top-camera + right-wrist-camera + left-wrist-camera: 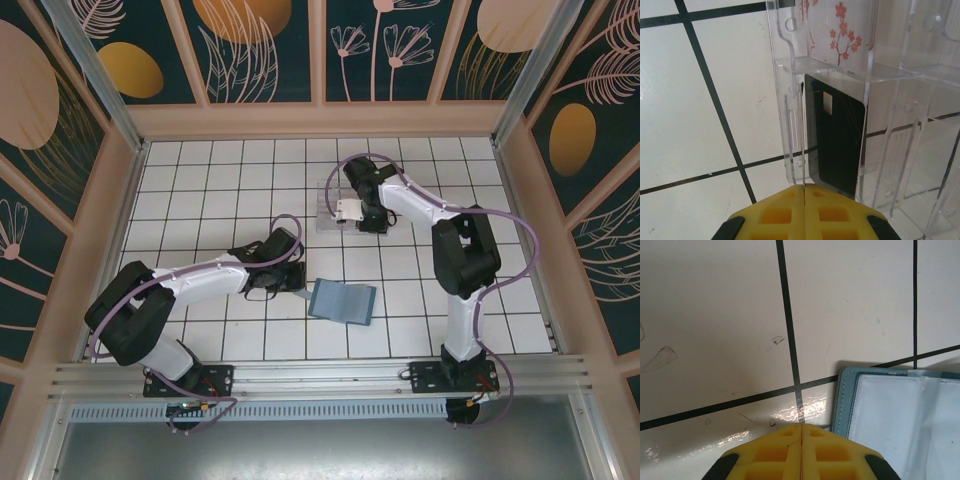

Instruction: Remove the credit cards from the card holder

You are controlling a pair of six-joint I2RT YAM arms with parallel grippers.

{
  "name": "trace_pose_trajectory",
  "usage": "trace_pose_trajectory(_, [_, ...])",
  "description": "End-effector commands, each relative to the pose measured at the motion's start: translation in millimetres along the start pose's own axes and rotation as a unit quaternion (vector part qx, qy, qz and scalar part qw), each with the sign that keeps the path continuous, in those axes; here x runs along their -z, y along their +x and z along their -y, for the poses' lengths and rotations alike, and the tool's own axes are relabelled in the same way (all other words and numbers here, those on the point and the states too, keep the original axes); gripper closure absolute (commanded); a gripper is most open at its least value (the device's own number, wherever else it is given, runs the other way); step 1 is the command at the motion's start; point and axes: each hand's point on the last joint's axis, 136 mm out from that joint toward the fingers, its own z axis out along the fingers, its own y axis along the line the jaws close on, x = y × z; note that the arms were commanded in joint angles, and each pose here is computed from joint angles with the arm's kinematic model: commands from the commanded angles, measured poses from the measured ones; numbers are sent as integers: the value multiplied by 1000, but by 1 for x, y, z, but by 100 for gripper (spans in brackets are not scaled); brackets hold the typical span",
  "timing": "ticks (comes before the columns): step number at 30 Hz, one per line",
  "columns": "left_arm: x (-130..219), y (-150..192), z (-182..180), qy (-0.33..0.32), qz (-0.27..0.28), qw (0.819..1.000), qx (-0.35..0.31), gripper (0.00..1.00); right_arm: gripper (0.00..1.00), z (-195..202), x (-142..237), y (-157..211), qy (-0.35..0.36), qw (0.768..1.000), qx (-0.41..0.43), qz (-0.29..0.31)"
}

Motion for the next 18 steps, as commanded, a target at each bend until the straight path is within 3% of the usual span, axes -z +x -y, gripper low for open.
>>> trace_pose_trajectory(1, [-1,1,-2,3,-2,1000,-4,92,100,2,-2,-1,-5,1000,1,-1])
trace_pose_trajectory(6, [-1,1,-3,2,-1,1000,-4,92,100,17,0,3,30,999,-6,-18])
trace_pose_trajectory(18, [-2,-1,-2,4,-2,1000,-4,92,79,55,17,12,132,990,-21,-39])
